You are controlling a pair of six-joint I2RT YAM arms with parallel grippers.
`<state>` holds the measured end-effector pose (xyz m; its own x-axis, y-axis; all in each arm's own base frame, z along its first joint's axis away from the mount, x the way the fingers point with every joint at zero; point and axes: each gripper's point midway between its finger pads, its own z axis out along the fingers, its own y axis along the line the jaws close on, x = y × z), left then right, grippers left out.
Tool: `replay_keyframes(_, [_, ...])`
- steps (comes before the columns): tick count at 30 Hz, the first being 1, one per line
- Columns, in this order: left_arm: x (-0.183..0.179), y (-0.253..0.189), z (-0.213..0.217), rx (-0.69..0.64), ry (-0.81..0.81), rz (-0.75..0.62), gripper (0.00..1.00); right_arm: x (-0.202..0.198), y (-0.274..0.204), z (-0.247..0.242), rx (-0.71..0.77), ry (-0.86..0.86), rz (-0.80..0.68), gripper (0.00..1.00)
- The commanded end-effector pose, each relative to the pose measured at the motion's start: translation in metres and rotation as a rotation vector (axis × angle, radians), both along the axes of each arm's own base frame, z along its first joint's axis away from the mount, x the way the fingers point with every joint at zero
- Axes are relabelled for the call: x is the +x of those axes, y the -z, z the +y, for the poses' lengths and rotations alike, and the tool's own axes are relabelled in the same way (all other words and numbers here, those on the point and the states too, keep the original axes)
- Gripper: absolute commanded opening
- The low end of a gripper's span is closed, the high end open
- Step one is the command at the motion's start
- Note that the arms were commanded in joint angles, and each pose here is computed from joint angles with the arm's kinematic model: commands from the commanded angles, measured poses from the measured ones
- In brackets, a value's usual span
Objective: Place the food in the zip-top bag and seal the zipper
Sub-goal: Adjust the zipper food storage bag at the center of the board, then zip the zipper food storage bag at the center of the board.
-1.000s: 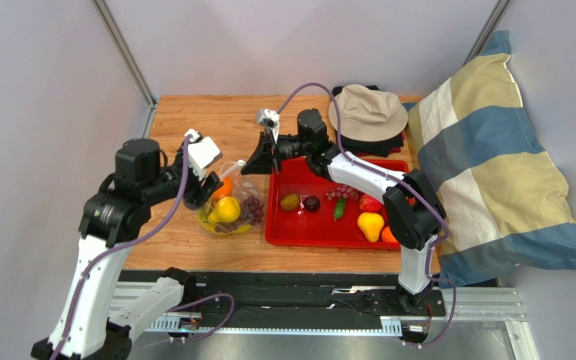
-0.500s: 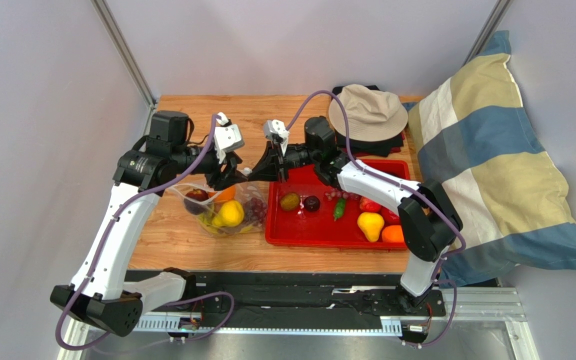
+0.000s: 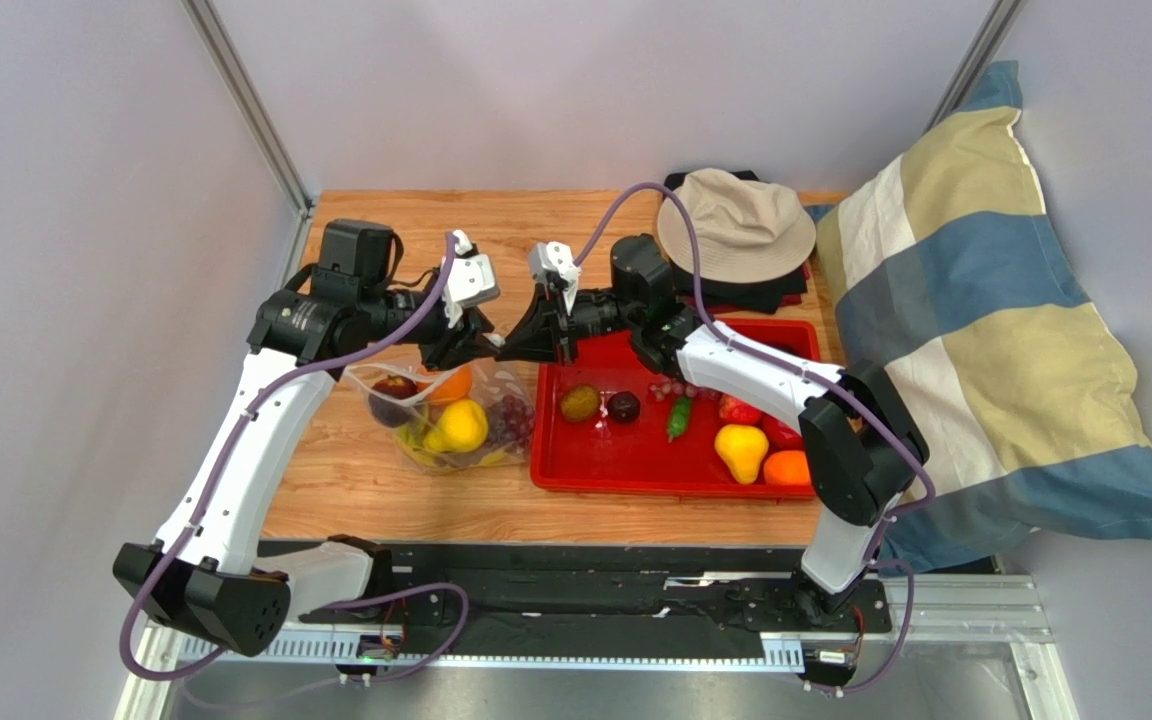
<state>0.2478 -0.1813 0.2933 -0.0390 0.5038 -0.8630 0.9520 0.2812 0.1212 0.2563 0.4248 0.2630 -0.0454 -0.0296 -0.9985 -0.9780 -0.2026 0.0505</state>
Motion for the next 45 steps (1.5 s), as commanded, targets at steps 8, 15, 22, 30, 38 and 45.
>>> replay_keyframes(8, [0.004,0.007,-0.007,-0.013,0.066,-0.03,0.4,-0.01,-0.042,-0.004,0.099,-0.009,-0.151,0.0])
replay_keyframes(15, [0.005,0.008,-0.006,-0.008,0.059,-0.023,0.21,-0.011,-0.041,-0.006,0.094,-0.005,-0.15,0.0])
replay_keyframes(22, [-0.005,0.034,0.019,0.115,0.008,0.013,0.03,-0.002,-0.037,-0.015,0.084,0.063,-0.156,0.0])
replay_keyframes(30, [-0.019,0.046,0.042,0.185,-0.037,0.029,0.04,0.009,-0.036,-0.023,0.079,0.099,-0.149,0.0])
replay_keyframes(38, [-0.023,0.042,0.075,0.253,-0.116,0.021,0.03,0.025,-0.029,-0.037,0.053,0.155,-0.148,0.0])
replay_keyframes(45, [-0.034,0.041,0.094,0.319,-0.17,0.002,0.03,0.041,-0.021,-0.048,0.032,0.212,-0.151,0.0])
